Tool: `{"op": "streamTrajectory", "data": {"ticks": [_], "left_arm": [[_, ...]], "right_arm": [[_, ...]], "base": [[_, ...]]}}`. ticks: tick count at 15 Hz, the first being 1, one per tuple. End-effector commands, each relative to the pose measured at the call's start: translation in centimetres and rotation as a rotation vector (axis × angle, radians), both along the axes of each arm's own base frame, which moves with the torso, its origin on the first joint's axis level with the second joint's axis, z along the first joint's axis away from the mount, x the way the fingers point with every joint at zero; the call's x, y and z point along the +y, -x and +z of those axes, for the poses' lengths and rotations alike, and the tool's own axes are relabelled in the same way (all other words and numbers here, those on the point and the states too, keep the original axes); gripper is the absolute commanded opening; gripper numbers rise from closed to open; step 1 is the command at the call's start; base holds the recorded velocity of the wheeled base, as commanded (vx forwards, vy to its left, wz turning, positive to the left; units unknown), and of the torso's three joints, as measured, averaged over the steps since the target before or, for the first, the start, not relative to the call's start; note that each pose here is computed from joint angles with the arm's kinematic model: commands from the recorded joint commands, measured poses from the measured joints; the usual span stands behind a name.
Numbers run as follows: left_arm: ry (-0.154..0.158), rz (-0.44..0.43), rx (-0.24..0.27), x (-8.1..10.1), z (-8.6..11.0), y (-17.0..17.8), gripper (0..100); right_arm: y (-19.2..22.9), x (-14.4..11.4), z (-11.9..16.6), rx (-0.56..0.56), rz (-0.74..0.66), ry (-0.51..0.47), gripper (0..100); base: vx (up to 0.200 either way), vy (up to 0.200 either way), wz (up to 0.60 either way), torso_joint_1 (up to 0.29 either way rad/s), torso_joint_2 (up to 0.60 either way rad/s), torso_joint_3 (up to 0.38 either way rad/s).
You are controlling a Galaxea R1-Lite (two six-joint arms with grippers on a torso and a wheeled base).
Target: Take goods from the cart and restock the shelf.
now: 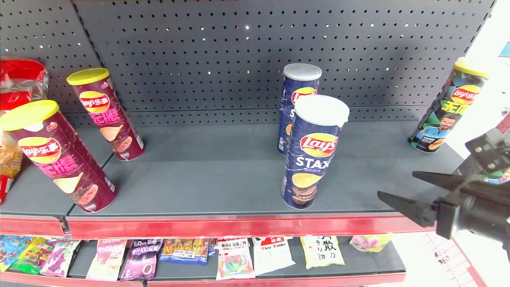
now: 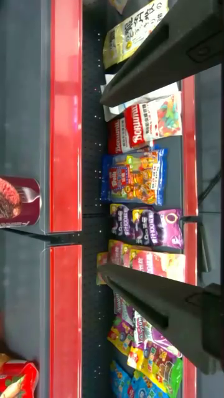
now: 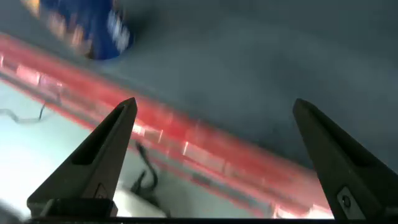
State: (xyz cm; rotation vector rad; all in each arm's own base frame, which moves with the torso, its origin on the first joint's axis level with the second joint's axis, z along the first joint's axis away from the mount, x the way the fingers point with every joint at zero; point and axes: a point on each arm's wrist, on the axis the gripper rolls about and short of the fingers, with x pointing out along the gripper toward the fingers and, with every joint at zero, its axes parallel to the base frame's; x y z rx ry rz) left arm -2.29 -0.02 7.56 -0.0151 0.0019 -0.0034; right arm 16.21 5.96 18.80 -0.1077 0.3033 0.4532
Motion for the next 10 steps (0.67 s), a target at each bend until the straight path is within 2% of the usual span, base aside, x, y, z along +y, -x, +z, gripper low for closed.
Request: {"op": "streamTrajectory", "data": {"ticks": [1,10], "left_arm": [[0.0,0.0,0.0,0.0,0.0,0.0,100],[0.0,0.0,0.0,0.0,0.0,0.0,100]], "right_arm": [[-3.4,1.9,-1.4,0.054,0.027,0.018,100],[-5.1,4.6,-1.7,0.071,0.03,0.042,100]], "base": [[0.0,0.0,0.0,0.0,0.0,0.0],[0.0,0.0,0.0,0.0,0.0,0.0]]}}
